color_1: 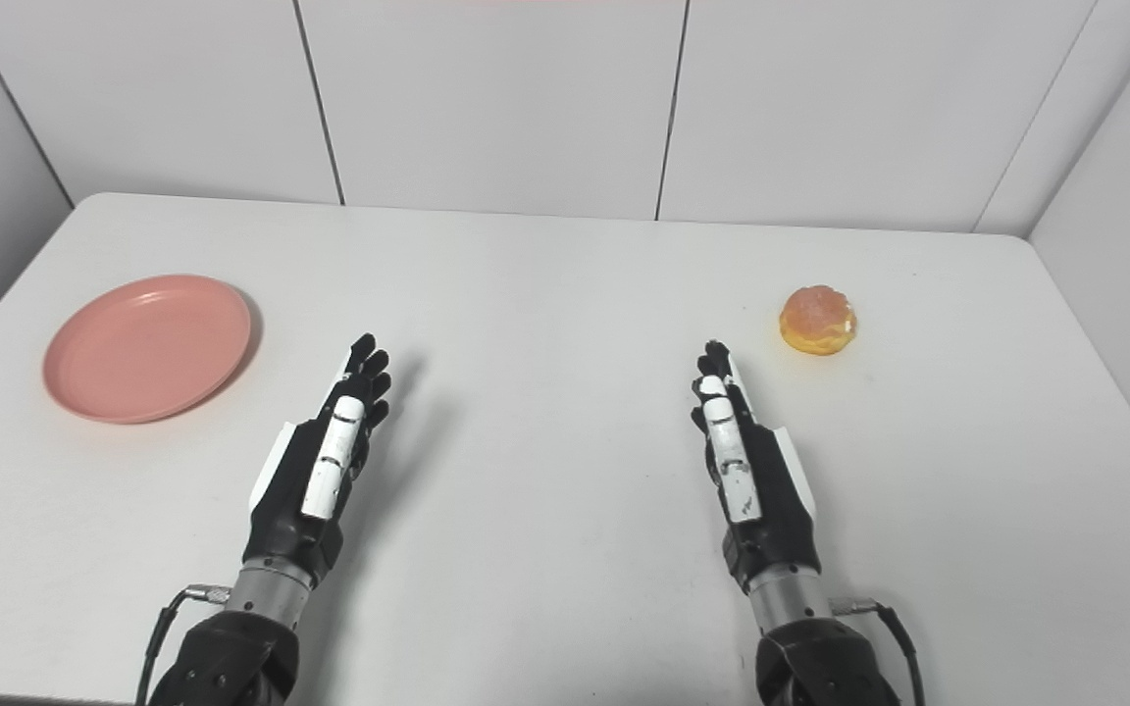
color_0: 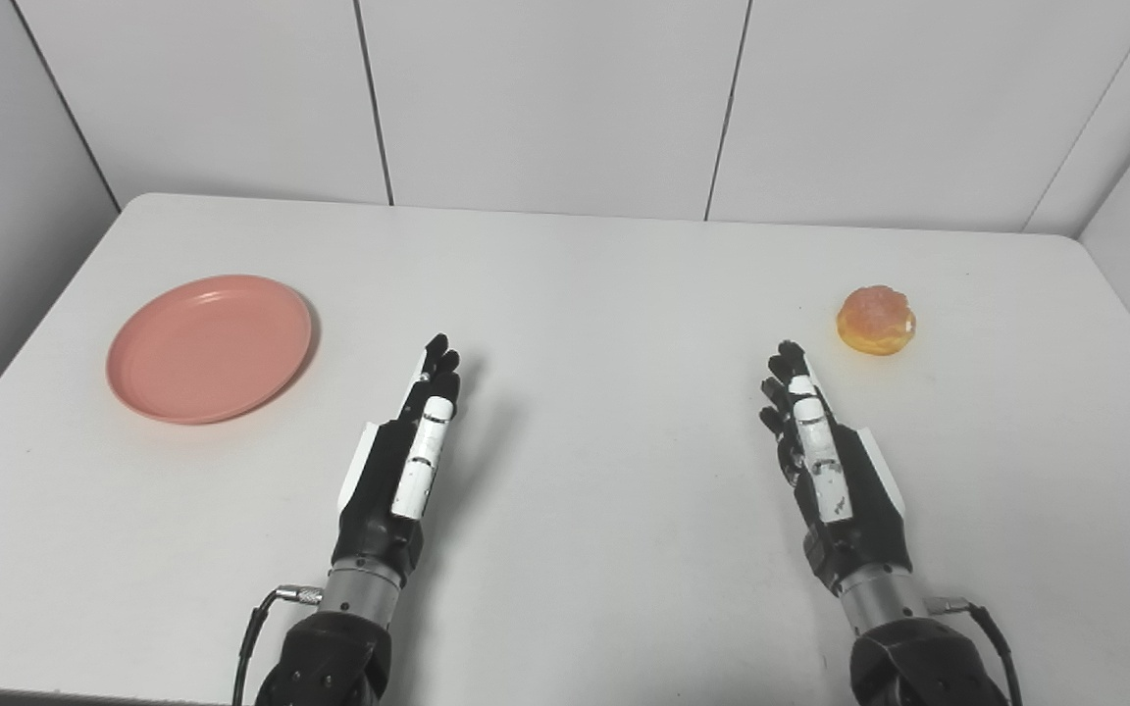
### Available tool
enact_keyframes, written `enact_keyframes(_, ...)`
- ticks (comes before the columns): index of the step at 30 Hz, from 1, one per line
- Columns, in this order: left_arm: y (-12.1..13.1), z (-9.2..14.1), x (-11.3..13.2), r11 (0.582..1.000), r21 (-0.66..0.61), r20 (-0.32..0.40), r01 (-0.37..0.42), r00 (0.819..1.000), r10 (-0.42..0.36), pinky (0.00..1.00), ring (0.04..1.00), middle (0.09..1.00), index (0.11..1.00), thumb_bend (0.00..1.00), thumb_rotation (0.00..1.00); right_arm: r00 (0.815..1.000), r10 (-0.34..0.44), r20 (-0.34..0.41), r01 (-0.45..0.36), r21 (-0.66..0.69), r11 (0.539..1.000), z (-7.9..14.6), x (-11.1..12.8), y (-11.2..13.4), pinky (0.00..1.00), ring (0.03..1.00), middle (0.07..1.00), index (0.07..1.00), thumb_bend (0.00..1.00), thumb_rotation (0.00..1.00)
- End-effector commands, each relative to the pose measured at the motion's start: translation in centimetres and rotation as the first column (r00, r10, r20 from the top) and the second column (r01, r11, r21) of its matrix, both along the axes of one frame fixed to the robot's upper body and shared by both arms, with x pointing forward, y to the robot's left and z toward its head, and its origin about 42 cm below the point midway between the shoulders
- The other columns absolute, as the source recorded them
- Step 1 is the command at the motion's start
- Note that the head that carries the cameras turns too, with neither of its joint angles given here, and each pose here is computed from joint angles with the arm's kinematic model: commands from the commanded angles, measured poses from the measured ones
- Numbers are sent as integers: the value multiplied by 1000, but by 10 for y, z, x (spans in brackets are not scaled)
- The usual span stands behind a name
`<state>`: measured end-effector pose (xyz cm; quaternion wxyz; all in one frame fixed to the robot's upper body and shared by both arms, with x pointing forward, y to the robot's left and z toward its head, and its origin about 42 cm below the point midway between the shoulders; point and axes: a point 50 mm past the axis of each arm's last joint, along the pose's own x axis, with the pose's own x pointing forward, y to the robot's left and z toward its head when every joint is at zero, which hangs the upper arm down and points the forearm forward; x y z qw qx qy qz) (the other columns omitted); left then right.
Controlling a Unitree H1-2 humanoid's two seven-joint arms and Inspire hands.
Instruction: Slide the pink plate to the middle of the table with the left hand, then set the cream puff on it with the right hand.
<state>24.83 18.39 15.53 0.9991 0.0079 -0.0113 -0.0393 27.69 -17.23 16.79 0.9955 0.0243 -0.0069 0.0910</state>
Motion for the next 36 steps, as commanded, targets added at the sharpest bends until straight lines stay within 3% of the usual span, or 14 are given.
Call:
enact_keyframes(1,7,2,-10,1000,22,25,-8,1000,8,1000,999,1000,990,472,1000,996,10,88,-11,9,1000,16,3,2,1000,1000,1000,1000,217,1000)
enact_keyframes(36,7,-1,-10,1000,24,21,-8,1000,8,1000,995,1000,989,463,1000,996,9,83,-10,17,1000,15,3,3,1000,1000,1000,1000,212,1000)
